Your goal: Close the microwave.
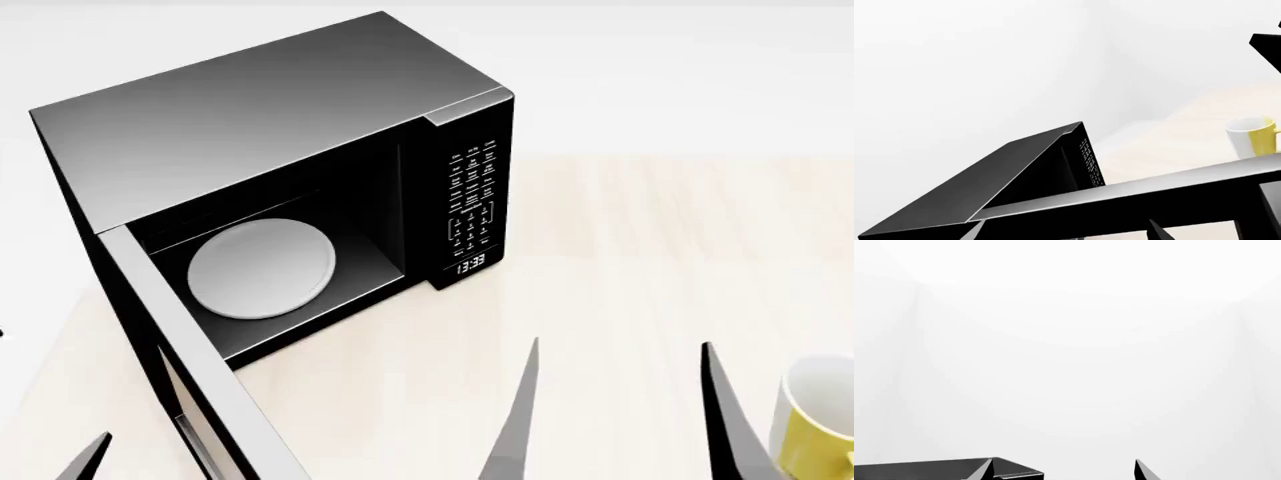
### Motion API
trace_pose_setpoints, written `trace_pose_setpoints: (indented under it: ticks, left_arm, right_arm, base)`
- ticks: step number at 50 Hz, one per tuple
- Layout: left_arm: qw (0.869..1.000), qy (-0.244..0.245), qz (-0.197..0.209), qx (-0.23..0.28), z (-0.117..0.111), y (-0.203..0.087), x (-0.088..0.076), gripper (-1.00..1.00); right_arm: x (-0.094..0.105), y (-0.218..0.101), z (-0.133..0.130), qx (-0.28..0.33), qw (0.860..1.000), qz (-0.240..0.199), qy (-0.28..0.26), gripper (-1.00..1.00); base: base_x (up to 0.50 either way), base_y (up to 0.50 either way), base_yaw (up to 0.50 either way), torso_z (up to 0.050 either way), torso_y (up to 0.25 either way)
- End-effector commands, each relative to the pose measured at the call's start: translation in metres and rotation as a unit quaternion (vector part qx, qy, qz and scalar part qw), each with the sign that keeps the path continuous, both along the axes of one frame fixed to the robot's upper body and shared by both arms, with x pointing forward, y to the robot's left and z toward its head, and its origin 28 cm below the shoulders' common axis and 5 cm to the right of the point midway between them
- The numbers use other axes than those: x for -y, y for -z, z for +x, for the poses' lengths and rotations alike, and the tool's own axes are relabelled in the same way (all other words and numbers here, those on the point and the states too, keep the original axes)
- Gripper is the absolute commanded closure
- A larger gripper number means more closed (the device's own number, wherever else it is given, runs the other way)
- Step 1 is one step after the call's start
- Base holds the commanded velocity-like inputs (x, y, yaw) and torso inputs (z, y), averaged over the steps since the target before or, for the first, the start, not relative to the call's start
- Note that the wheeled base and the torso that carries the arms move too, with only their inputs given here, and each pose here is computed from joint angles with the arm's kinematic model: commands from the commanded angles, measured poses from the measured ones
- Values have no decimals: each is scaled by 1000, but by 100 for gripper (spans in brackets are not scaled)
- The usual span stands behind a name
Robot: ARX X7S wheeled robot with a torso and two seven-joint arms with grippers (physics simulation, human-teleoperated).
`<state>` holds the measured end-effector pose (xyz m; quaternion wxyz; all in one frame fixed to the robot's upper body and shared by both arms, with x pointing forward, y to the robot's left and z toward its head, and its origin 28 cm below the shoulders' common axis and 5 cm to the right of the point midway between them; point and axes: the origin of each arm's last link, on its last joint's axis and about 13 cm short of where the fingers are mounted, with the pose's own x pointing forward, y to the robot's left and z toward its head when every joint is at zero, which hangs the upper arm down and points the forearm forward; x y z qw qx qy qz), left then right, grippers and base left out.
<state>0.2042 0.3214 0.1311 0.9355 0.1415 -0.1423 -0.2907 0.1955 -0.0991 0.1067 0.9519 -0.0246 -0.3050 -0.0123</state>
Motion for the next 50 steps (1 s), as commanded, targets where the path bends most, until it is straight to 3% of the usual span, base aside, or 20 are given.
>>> trace_pose_setpoints:
  ticks: [1, 15, 32, 50]
  left_arm:
    - [999, 27, 25, -19, 10, 6, -6, -100]
    - [995, 65, 64, -39, 30, 14, 3, -100]
    - [995, 77, 53, -33, 48, 26, 19, -100]
    - [992, 110, 45, -51, 53, 51, 41, -100]
  right_arm:
    - [0, 2, 0, -2, 1000, -5, 1, -100]
    - [0, 4, 1, -8, 1000, -7, 2, -100]
    - [0, 7, 2, -14, 1000, -6, 2, -100]
    - [1, 7, 3, -15, 1000, -4, 4, -100]
  base:
    - [0, 0, 0, 0, 0]
    - [0, 0, 0, 0, 0]
    - [0, 0, 0, 0, 0]
    - [0, 0, 0, 0, 0]
